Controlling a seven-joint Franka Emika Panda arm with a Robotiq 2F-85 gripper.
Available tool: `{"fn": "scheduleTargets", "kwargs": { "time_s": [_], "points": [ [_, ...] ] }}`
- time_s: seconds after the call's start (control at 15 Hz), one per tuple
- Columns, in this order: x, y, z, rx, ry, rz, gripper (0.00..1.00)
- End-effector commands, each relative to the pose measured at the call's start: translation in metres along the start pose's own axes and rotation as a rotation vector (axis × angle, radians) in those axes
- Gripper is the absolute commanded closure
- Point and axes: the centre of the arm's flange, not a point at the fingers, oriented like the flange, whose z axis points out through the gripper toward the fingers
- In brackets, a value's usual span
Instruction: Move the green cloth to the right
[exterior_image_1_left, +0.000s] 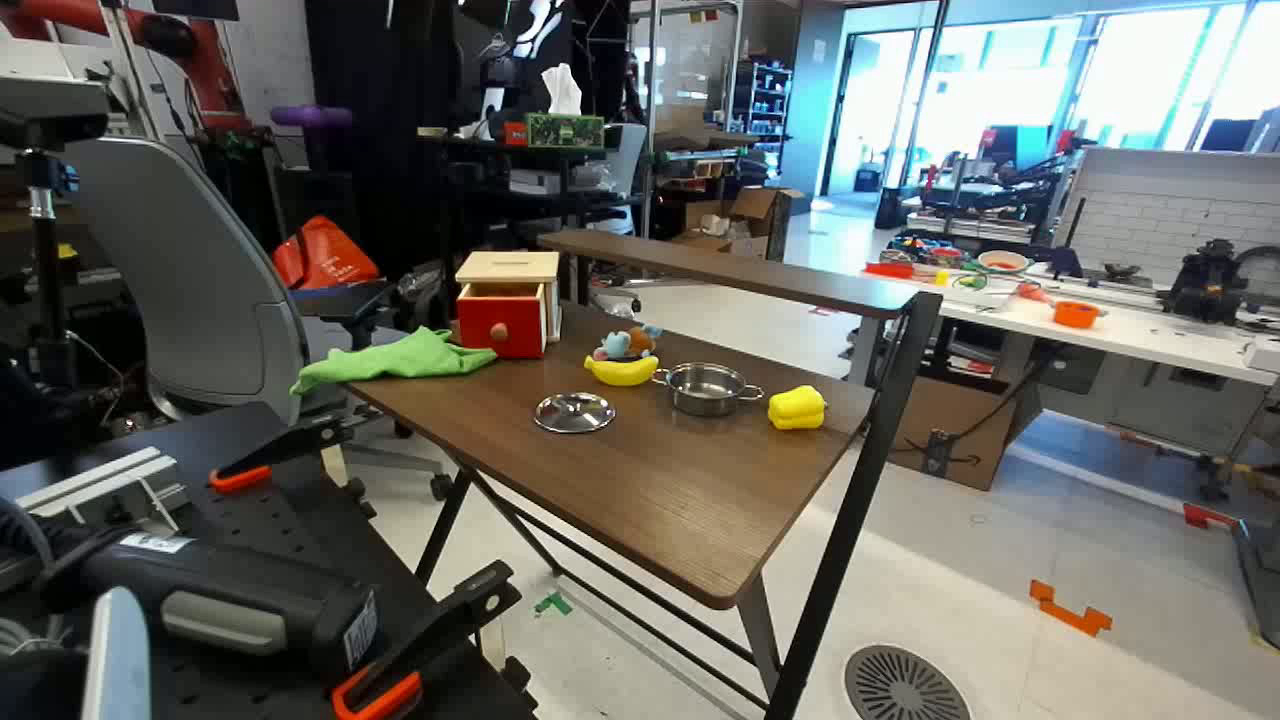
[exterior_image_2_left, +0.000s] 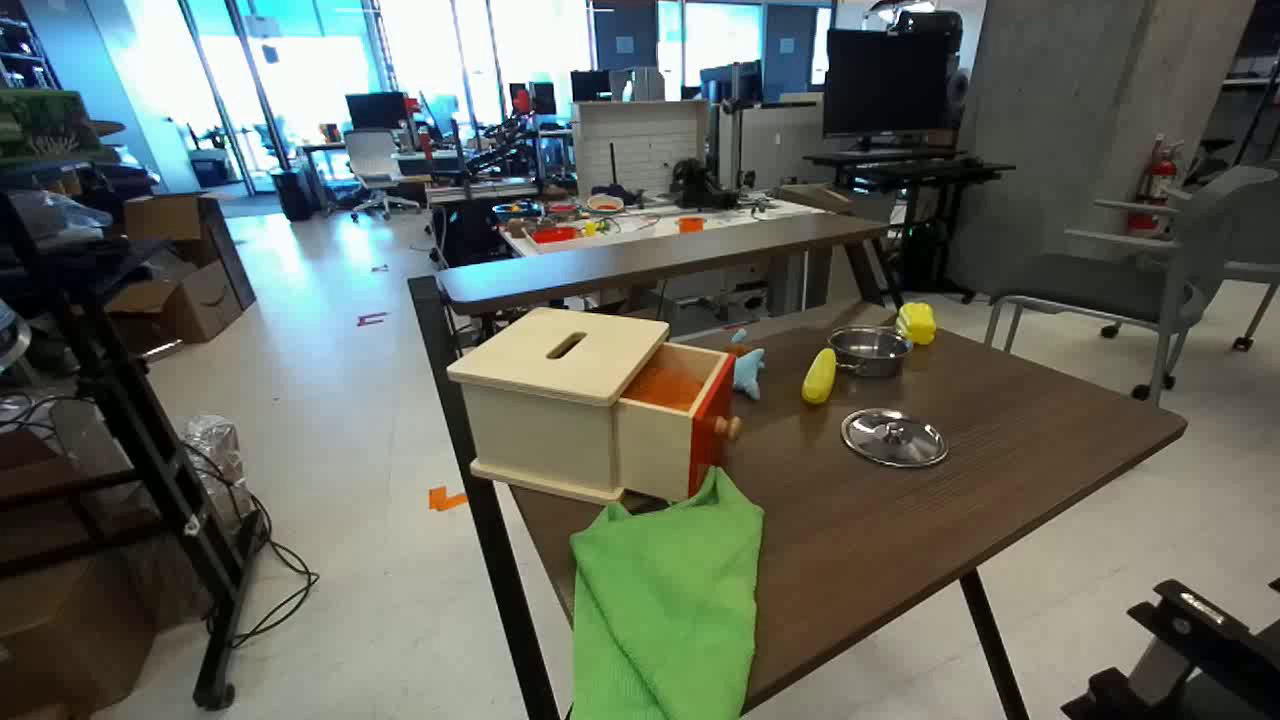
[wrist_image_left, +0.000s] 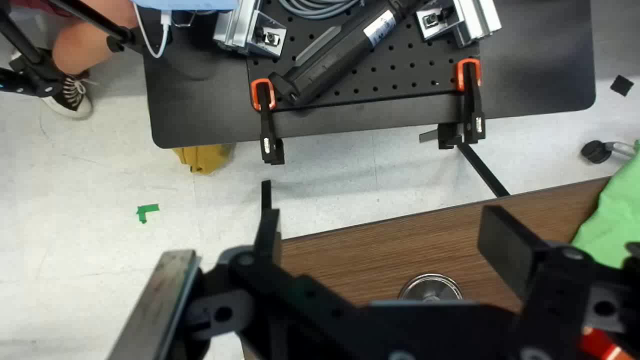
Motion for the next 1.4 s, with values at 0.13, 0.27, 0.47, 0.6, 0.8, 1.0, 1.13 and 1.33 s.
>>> {"fn": "scheduleTargets", "kwargs": {
  "time_s": [0.13,0.27,0.47,0.6,0.8,1.0,1.13,1.33],
  "points": [
    [-0.001,-0.013,0.008,-0.015,0.010,0.003,0.00],
    [-0.001,-0.031,0.024,-0.054,0.017,0.002,0.00],
    [0.002,-0.071,0.058,-0.130,0.046,-0.010,0.00],
    [0.007,-0.107,0.083,-0.153,0.076,-0.024,0.00],
    [0.013,-0.160,0.121,-0.187,0.078,-0.085,0.00],
    [0.024,-0.220,0.164,-0.221,0.087,-0.142,0.00],
    [0.028,-0.254,0.185,-0.212,0.155,-0.170,0.00],
    [0.045,-0.304,0.210,-0.144,0.228,-0.184,0.00]
  ]
}}
